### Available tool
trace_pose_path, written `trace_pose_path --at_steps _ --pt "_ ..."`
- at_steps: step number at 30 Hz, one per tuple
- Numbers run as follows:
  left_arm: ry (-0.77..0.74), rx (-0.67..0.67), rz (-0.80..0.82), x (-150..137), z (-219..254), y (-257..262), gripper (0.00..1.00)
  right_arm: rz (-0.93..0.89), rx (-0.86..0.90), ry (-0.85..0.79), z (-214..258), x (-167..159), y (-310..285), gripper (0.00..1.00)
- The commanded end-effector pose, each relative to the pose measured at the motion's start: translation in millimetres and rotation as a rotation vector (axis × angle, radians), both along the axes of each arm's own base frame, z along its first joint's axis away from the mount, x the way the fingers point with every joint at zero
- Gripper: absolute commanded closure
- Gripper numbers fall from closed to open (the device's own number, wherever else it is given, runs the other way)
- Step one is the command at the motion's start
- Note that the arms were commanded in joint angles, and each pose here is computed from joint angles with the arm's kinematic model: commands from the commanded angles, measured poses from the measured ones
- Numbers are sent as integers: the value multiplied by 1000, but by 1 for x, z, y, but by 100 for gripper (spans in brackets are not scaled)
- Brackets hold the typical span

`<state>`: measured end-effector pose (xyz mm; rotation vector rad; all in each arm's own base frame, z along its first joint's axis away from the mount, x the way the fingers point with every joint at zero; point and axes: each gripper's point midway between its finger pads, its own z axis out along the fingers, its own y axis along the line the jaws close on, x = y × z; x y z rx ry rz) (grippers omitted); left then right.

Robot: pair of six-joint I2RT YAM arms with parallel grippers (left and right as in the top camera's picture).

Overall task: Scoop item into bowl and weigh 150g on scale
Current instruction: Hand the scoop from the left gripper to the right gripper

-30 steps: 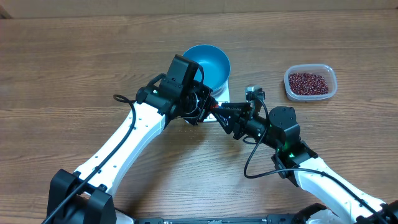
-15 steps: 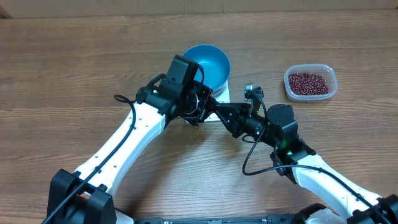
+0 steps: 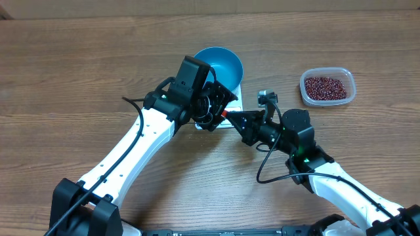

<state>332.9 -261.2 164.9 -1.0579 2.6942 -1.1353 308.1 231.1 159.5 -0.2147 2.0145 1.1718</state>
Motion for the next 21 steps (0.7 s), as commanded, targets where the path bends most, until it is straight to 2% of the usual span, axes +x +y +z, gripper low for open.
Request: trace_pose_path --at_steps 1,7,10,13,15,18,21 --pt "-225 25 -197 5 30 -4 27 -6 41 -40 29 6 -14 96" --pt "-644 63 -471 7 101 -18 27 -37 -10 -105 67 4 -47 96" --pt "-784 158 -525 2 126 -14 24 -68 -74 -157 89 -2 -63 96" --pt "-810 331 -493 0 125 5 16 -143 -134 -196 107 -5 -82 97" --pt "-785 437 -461 0 118 17 0 -183 -163 -236 119 -9 -95 96" --pt "-731 550 -445 -1 104 33 0 -221 -177 -281 131 -17 -109 96" --pt "-673 591 -461 -6 90 40 0 -264 -182 -281 135 -23 -122 96"
